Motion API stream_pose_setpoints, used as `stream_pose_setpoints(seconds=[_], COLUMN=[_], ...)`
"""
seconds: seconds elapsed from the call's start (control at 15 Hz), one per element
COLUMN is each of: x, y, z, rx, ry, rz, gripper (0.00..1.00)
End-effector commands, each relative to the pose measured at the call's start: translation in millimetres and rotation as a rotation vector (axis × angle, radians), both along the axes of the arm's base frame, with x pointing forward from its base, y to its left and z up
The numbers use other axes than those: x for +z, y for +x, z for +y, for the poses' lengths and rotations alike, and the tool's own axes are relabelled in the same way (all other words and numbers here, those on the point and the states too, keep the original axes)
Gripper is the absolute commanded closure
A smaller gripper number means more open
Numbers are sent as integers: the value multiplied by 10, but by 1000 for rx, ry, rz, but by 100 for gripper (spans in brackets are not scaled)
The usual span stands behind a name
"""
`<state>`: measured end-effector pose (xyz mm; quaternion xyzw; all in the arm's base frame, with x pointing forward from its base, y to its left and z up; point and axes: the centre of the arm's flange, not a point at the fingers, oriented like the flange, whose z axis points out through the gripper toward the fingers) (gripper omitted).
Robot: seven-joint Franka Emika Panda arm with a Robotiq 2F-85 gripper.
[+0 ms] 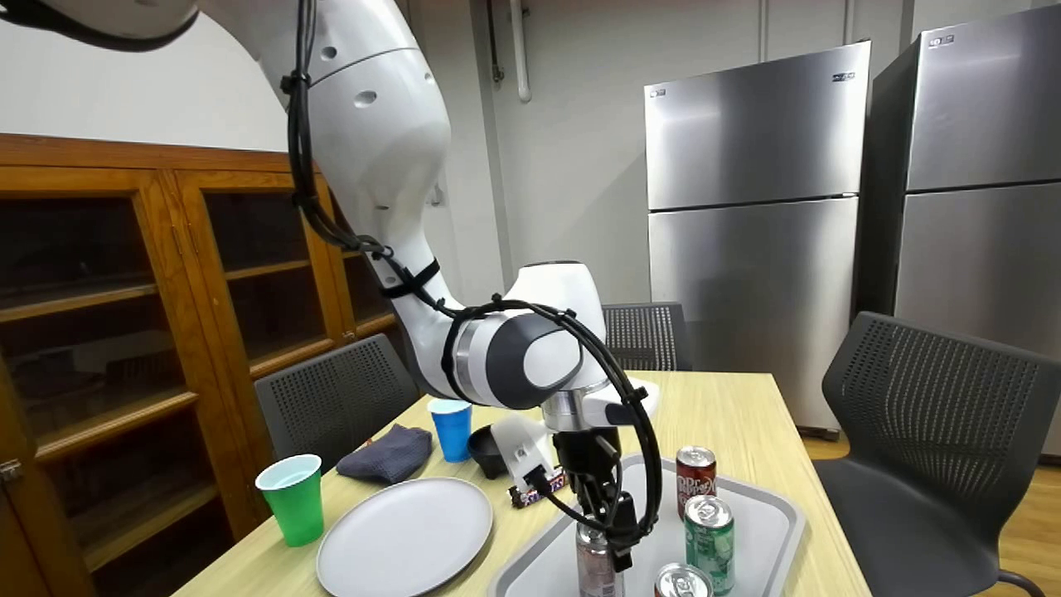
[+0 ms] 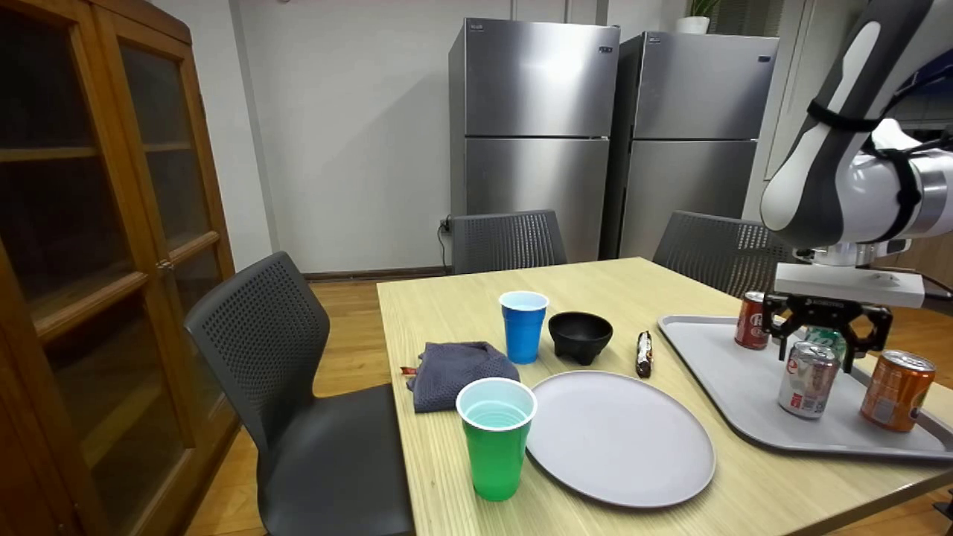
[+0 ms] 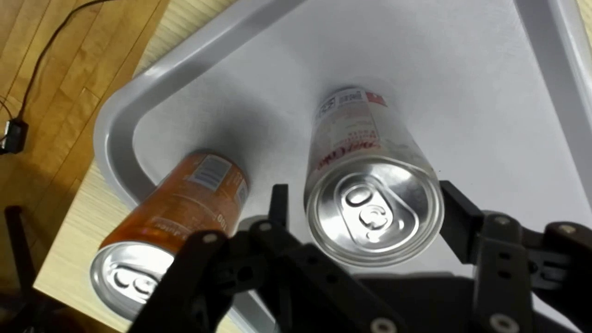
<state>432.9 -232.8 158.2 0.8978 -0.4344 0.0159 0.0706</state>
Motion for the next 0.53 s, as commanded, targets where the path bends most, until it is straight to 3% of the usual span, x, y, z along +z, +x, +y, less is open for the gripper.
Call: stream_pose_setpoints(seconds=[0.0, 0.07, 0.13, 0.47], x=[-21, -19, -5, 132], y=[71, 75, 80, 58], z=[-48, -46, -37, 89], rx=[-5, -5, -5, 4], ry=[9, 8, 7, 5], rz=[0, 0, -3, -27], gripper=[51, 59, 61, 61])
